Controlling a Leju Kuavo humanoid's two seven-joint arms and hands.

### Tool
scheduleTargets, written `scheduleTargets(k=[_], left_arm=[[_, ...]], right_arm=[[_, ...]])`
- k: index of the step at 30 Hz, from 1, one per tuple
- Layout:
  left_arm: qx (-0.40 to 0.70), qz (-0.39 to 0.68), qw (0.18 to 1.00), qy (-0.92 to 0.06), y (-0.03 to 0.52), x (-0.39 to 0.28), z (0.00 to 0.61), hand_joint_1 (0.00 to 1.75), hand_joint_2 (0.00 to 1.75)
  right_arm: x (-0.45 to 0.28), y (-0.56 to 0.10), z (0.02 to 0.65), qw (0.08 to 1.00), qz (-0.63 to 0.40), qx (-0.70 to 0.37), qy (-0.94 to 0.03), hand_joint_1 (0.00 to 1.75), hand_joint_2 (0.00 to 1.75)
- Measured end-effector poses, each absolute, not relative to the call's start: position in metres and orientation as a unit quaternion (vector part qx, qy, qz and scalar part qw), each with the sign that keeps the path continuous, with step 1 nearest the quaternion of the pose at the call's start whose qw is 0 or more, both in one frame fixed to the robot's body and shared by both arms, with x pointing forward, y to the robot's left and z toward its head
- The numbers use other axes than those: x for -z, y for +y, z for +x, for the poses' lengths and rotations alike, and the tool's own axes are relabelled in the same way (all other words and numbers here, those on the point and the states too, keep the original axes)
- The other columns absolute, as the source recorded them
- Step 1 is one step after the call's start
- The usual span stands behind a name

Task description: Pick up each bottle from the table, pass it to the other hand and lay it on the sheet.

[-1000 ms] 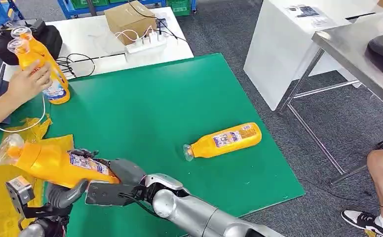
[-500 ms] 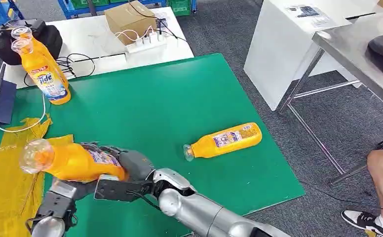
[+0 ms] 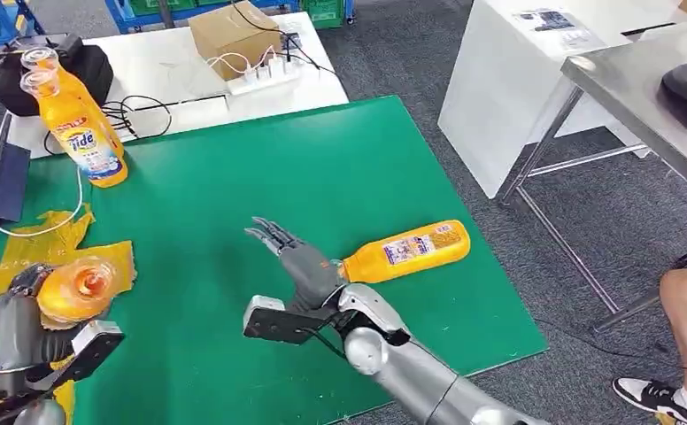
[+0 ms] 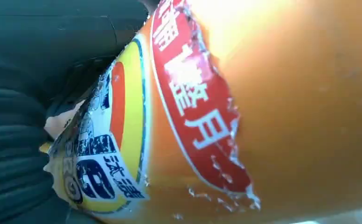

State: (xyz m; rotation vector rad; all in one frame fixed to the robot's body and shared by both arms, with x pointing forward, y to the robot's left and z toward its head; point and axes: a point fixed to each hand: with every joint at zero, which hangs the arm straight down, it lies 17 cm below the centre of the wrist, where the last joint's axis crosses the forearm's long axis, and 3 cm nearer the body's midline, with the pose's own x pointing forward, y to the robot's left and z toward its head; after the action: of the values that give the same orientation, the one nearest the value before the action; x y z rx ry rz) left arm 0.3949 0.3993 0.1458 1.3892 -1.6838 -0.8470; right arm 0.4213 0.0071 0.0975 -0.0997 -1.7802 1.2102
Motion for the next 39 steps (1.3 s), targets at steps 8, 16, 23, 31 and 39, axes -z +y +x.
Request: scheduleTargets(k=[8,16,23,31,39], left_arm=[[0.505,0.605,0.397,-0.471,0.491,-0.048,0.366,1.75,1.75],[0.518,0.601,0.42,-0.44,0.517,-0.027,0.361,1.75,1.75],[0.542,0.587,0.444,-0.405,0.529,-0.01,0.365,1.75,1.75],[0.584,0.564,0.465,-0.353,0.546,0.009,0.395,0.0,1.75],[0.59,0.469,0.519,-0.404,0.528,0.024,0.414,0.0,1.75]], right_arm=[[-0.07,-0.154,0.463,0.503,-0.127,-0.539,-0.663,0.0,1.75],[-0.079,-0.201,0.471,0.497,-0.165,-0.549,-0.652,0.0,1.75],[-0.073,-0.23,0.472,0.503,-0.182,-0.568,-0.625,0.0,1.75],[-0.063,-0.308,0.48,0.551,-0.162,-0.613,-0.543,0.0,1.75],[-0.077,-0.381,0.475,0.605,-0.14,-0.632,-0.464,0.0,1.75]])
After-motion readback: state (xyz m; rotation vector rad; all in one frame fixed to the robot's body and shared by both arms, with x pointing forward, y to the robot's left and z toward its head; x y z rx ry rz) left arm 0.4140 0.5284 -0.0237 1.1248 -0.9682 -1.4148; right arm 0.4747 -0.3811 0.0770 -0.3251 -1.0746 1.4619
